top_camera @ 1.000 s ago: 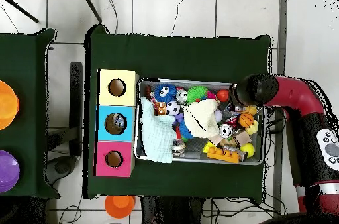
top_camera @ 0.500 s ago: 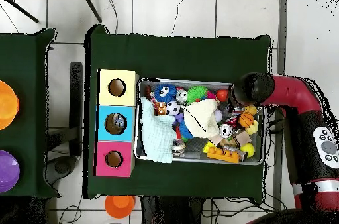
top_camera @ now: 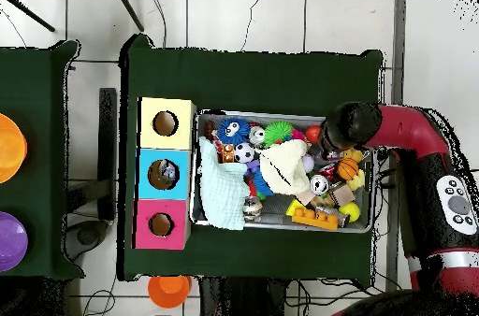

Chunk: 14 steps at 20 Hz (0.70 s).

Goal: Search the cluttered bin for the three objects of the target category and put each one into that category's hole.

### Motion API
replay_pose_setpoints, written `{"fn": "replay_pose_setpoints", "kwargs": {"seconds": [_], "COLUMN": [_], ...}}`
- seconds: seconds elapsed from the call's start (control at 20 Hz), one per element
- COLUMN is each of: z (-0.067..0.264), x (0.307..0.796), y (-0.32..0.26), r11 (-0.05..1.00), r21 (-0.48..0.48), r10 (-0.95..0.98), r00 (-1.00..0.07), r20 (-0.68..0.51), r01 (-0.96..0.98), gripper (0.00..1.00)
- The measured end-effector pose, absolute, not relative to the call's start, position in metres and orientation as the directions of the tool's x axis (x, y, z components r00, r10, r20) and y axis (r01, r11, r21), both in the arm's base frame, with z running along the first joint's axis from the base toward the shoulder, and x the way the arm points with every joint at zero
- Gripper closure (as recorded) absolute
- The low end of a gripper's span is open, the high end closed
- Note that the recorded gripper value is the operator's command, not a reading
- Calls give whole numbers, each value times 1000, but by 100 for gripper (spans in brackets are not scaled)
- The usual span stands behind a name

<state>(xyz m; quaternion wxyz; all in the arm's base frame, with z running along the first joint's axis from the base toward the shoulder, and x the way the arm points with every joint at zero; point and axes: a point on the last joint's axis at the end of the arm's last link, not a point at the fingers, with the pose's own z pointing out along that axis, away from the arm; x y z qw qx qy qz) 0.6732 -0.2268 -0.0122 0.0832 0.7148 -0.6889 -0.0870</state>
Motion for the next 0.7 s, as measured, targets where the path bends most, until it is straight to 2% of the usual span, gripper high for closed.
{"fn": "replay_pose_setpoints", "kwargs": {"seconds": [0.7], "z": [-13], "x": [670], "y": [-232], "r11": [-31], "r21": [247], "r10": [-1000], "r00": [31], "r20": [0], "r01": [-969], "gripper": [100]}}
